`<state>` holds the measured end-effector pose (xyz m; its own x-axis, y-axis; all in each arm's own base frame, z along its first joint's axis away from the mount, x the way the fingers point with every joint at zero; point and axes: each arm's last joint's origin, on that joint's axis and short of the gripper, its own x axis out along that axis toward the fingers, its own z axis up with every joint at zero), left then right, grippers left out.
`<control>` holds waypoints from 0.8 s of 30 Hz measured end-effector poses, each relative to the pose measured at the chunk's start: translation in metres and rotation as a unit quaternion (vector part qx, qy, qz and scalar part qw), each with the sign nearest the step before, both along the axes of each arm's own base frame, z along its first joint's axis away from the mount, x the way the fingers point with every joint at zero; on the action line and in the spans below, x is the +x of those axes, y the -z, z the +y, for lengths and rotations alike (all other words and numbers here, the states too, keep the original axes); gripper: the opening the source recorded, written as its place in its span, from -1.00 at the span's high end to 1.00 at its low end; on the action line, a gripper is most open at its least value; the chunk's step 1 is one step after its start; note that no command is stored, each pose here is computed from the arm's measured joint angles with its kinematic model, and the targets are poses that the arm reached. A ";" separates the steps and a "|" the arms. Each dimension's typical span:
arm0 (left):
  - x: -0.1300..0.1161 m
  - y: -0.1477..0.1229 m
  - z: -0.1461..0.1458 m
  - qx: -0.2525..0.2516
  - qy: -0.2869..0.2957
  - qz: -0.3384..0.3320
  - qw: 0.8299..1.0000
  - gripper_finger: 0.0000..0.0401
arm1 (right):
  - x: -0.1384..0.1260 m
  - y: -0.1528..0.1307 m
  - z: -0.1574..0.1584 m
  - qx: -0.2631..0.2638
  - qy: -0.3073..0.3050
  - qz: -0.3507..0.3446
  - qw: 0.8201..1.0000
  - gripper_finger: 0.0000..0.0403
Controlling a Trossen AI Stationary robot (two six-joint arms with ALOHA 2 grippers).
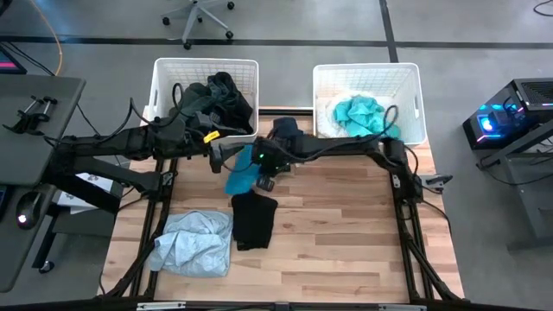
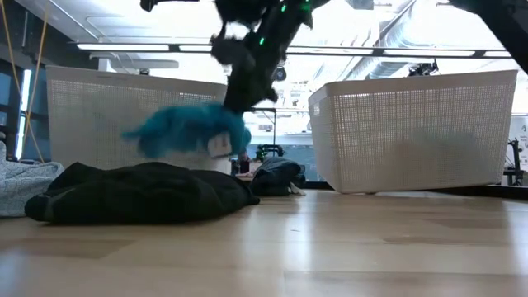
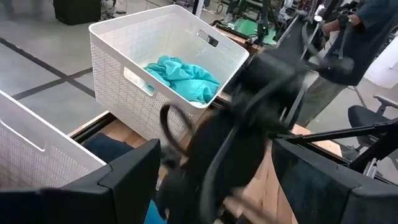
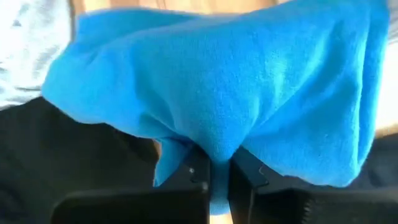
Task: Sort clothes
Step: Put the light blue underwear into the right white laundry organizer
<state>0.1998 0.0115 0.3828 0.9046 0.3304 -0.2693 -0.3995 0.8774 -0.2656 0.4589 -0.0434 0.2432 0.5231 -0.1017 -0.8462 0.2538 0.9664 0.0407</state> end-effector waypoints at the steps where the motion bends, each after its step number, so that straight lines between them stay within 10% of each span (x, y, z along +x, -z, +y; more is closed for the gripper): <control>1: 0.000 -0.001 0.000 -0.001 0.000 -0.003 1.000 -0.46 | -0.004 -0.011 0.000 -0.003 -0.003 -0.009 1.000 0.96; 11: -0.001 -0.011 0.000 -0.007 -0.004 -0.055 0.998 -0.46 | -0.094 -0.126 0.006 -0.038 -0.005 -0.035 0.999 0.98; 24: -0.001 -0.015 0.001 -0.003 -0.023 -0.077 0.997 -0.46 | -0.261 -0.209 -0.030 -0.120 0.278 -0.016 0.953 0.98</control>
<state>0.1993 0.0129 0.3979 0.9197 0.3706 -0.1297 -0.3925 0.8578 -0.3319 0.1981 -0.0730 0.4524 0.3571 -0.5585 -0.7487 0.7311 0.6660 -0.1481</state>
